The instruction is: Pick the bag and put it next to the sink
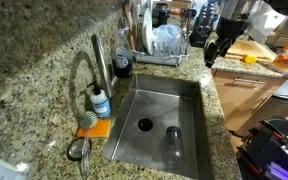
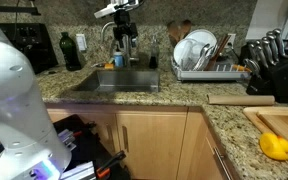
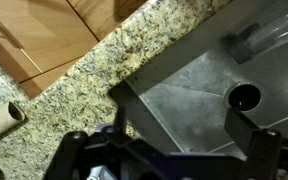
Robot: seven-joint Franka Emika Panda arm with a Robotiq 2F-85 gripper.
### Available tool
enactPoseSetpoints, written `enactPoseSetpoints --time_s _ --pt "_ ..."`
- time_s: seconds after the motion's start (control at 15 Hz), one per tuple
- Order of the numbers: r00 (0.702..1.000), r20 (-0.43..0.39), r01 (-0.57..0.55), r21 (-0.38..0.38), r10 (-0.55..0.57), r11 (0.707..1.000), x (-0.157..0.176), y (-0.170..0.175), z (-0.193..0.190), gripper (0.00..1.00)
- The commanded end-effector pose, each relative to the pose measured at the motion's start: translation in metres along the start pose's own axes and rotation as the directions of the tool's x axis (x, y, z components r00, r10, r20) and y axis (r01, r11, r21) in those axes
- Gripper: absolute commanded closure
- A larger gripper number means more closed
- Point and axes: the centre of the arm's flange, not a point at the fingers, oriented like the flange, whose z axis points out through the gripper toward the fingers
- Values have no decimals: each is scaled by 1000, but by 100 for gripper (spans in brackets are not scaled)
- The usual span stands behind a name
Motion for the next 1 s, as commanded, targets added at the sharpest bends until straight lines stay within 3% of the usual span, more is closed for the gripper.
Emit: enactPoseSetpoints --time_s 0.0,0.07,0.2,0.33,0.6,0.67,0.73,0.87,0.93 --pt "1000 0 0 0 0 1000 0 0 0 0" --pt "994 -70 -81 -1 81 997 14 15 1 0" --pt "975 -104 -189 62 194 980 30 81 -17 0" --pt "946 -112 -294 106 305 950 13 130 -31 0" --pt "834 -93 -524 180 544 833 -27 247 -54 0" --pt "873 -106 -459 151 477 875 -4 210 -45 0" --pt "849 -110 -497 167 517 852 -14 234 -52 0" --pt "830 -113 -524 182 547 832 -25 251 -59 0" --pt "813 -159 -546 123 560 828 -20 252 -55 0"
